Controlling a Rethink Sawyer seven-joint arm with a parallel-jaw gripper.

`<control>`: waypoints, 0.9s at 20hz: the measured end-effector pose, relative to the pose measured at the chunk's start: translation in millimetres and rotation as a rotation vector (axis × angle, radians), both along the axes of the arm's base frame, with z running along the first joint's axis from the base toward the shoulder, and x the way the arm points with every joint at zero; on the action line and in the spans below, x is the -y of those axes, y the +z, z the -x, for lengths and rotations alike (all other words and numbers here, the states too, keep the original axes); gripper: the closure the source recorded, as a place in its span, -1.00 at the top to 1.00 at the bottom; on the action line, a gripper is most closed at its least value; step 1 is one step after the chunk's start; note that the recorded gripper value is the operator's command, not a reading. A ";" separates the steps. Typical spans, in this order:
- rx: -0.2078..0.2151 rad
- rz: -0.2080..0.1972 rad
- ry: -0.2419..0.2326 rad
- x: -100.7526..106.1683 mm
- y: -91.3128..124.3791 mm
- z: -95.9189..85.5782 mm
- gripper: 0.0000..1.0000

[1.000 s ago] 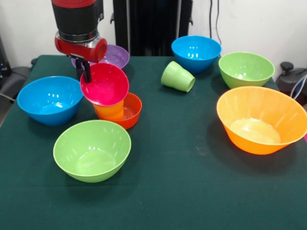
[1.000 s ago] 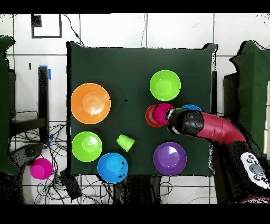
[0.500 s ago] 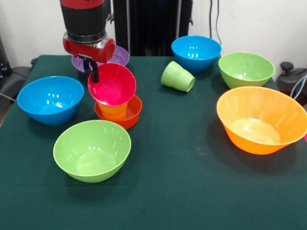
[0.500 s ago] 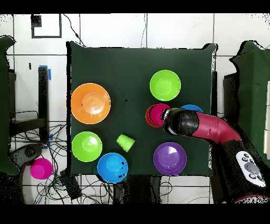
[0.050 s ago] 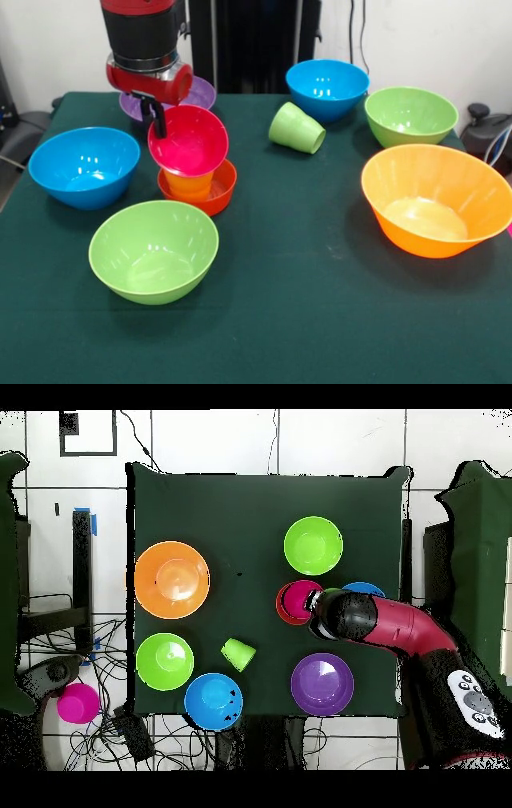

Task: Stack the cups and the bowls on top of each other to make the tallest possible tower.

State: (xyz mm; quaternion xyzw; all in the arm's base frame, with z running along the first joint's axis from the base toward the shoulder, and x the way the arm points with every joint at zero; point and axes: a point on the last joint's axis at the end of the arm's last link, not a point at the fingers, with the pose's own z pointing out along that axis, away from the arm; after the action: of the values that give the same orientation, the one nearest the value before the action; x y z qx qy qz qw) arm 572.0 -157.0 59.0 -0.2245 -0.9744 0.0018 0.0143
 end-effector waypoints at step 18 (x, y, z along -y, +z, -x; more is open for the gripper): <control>0.002 -0.007 -0.009 -1.5 0.0 -0.1 -1.00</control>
State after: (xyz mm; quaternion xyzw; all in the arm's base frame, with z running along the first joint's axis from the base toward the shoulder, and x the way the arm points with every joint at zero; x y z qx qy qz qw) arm 572.1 -155.5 59.1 -0.2290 -0.9733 -0.0017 0.0143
